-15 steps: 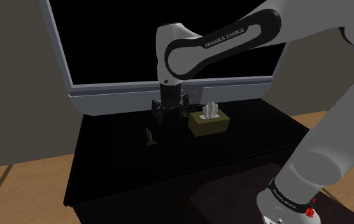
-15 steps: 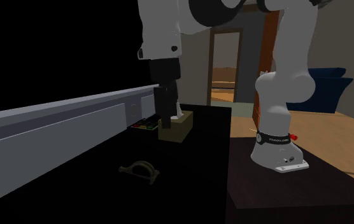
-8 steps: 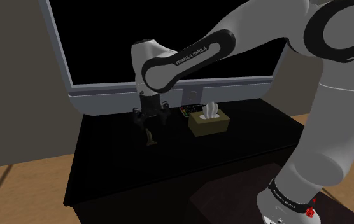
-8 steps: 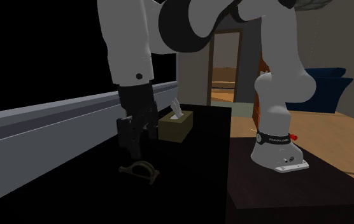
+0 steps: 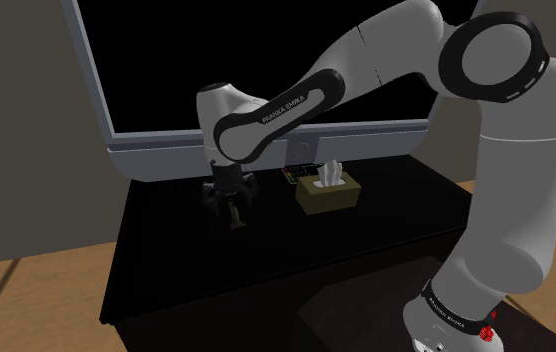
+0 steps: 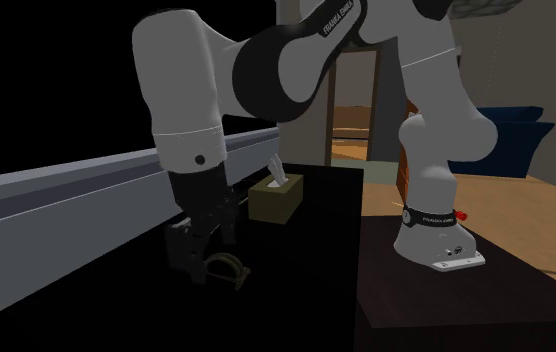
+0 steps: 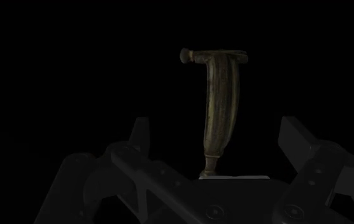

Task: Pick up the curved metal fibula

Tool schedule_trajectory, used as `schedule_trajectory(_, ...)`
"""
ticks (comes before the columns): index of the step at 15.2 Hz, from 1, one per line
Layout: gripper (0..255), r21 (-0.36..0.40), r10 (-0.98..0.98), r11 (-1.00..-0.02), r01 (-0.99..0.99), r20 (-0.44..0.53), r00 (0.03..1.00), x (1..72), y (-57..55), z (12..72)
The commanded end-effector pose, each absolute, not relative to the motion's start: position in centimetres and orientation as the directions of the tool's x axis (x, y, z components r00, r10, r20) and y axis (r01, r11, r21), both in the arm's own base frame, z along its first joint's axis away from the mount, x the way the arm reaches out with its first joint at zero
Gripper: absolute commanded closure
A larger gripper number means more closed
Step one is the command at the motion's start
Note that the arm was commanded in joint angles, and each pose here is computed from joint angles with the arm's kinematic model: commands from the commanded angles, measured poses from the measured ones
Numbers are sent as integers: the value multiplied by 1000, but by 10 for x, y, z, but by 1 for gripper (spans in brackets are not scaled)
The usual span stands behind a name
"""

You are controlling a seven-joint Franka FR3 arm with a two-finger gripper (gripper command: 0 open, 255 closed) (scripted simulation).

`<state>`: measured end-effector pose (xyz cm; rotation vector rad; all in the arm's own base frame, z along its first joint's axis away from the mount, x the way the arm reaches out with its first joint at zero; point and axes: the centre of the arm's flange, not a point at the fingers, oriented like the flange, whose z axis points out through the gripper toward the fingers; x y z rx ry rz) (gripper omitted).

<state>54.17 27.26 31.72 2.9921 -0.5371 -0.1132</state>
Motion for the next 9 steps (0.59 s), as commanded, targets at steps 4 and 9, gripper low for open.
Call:
schedule_trajectory(4,255,111,-350,-933,-343,-55,935,541,272,304)
schedule_trajectory(9,255,111,-350,-933,-343,-55,935,542,272,304)
